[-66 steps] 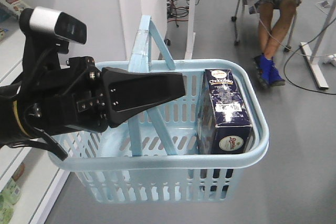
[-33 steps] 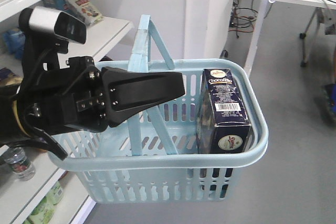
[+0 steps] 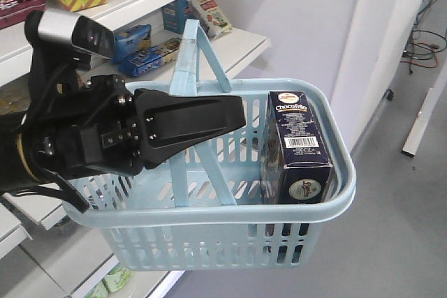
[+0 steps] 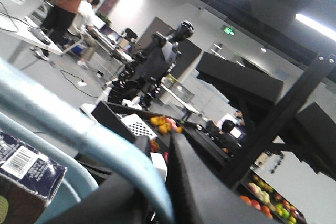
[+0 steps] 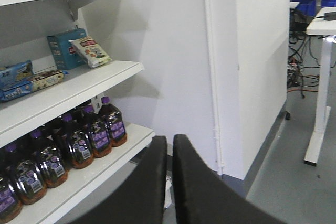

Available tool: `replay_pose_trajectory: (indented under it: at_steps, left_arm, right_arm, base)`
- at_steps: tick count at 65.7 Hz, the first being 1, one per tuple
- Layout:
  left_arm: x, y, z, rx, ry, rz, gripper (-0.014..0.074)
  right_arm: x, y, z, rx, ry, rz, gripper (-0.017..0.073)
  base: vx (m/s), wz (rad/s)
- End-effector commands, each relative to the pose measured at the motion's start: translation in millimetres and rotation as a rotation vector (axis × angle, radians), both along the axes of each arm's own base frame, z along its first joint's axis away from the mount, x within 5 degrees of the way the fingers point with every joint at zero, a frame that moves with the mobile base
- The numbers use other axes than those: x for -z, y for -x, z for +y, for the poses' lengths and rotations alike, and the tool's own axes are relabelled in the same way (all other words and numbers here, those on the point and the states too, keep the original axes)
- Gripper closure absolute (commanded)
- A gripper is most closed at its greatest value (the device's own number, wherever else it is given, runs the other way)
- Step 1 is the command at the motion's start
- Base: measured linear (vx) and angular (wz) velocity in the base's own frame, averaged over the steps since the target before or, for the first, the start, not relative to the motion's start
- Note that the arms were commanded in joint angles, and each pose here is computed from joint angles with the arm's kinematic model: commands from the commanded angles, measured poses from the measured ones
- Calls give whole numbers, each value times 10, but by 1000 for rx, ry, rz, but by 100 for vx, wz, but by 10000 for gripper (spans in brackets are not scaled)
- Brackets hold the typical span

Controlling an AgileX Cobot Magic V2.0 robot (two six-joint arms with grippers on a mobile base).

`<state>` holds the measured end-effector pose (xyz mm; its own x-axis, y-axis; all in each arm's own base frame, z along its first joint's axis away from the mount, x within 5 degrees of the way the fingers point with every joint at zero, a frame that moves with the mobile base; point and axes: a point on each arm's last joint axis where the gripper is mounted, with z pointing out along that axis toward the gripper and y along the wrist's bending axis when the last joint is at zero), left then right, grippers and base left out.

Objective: Left arm holds basket, right arm returns cookies
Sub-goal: 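Drive up to the snack shelf holding the basket in the left gripper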

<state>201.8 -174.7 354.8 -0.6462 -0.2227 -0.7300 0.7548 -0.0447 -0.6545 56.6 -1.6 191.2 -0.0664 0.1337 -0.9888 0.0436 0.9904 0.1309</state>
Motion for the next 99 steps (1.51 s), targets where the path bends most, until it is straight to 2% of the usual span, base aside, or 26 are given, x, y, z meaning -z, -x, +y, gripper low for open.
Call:
replay_pose_trajectory:
  at_steps: [1,99]
  left_arm:
    - [-285,109,50,48,161,-63,594]
    - [-285,109,50,48,161,-63,594]
  right_arm:
    - [-10,-8,-6,7,13,-58,562]
    - [-10,-8,-6,7,13,-58,562]
  base:
    - [10,41]
    - [4,32]
